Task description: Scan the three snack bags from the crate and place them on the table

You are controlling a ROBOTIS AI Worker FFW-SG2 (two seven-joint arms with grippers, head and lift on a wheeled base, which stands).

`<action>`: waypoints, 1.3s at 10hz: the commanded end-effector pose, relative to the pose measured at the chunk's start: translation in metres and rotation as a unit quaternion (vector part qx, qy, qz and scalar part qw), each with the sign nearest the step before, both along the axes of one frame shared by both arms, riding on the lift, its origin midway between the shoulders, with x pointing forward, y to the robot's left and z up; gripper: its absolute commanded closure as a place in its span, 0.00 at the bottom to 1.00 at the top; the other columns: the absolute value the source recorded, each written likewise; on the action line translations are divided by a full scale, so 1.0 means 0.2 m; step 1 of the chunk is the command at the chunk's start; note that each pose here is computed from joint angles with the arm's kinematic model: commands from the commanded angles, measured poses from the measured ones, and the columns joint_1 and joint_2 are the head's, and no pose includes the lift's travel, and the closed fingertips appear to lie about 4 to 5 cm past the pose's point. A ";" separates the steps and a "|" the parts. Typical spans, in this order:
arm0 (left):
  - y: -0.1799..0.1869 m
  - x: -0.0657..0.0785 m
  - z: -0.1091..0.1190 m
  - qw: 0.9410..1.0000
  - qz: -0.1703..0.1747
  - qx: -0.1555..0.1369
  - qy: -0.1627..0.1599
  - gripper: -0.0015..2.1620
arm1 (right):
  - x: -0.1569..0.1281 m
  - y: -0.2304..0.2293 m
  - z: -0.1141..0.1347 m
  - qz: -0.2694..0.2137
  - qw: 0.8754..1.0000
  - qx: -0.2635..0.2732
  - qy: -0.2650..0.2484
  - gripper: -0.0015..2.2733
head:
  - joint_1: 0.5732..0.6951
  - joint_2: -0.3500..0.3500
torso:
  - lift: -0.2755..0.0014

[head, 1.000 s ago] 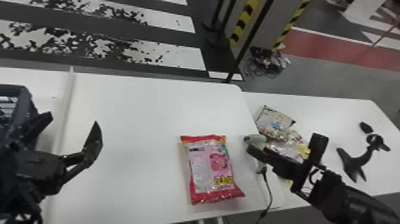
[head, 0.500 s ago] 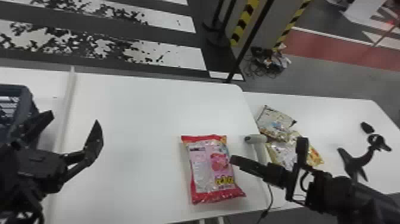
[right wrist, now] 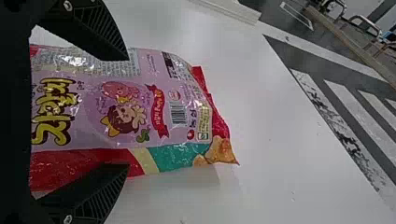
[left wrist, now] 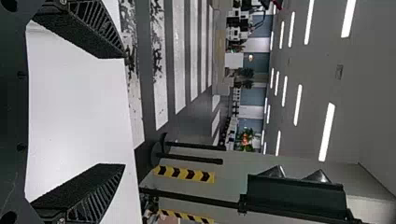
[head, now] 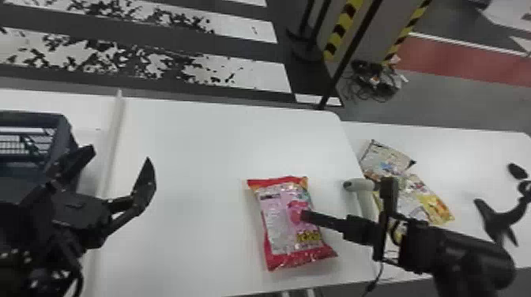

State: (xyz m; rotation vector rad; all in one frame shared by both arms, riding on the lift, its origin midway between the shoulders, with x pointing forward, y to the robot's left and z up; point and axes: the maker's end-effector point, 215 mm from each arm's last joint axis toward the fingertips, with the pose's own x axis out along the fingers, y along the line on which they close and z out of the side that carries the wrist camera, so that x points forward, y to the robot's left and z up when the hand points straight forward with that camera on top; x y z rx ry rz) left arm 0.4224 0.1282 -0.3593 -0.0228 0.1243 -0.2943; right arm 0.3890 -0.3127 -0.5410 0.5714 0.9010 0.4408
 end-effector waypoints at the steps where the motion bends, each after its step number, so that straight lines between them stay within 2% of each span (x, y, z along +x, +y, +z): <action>1: 0.01 0.00 0.00 1.000 0.000 0.001 -0.001 0.02 | 0.02 0.04 -0.06 0.021 0.999 -0.025 -0.002 0.03 | 1.00 0.14 | 0.77; 4: 0.00 0.01 0.01 1.000 0.000 0.001 -0.001 0.02 | 0.08 0.03 -0.16 0.042 0.996 -0.072 -0.017 0.03 | 1.00 0.17 | 0.77; 5: 0.00 0.01 0.01 1.000 0.000 -0.001 -0.001 0.02 | 0.09 0.00 -0.17 0.053 0.995 -0.085 -0.020 0.23 | 1.00 0.16 | 0.77; 6: 0.00 0.01 0.01 1.000 0.001 0.000 -0.001 0.02 | 0.09 0.03 -0.15 0.057 0.995 -0.075 -0.024 0.87 | 1.00 0.16 | 0.77; 7: 0.00 0.01 0.01 1.000 0.001 -0.002 -0.001 0.02 | 0.10 0.05 -0.11 0.049 0.997 -0.052 -0.038 0.99 | 1.00 0.16 | 0.77; 10: -0.02 0.00 0.01 1.000 0.000 -0.004 0.000 0.02 | 0.08 0.07 -0.02 0.048 0.997 -0.037 -0.053 0.99 | 1.00 0.17 | 0.77; 12: -0.02 0.01 0.01 1.000 0.002 -0.002 -0.001 0.02 | 0.10 0.07 0.14 0.027 0.997 0.002 -0.070 0.99 | 1.00 0.17 | 0.77; 13: -0.02 0.01 0.00 1.000 0.002 -0.002 0.000 0.02 | 0.15 0.02 0.26 0.000 0.995 0.027 -0.096 0.99 | 1.00 0.17 | 0.77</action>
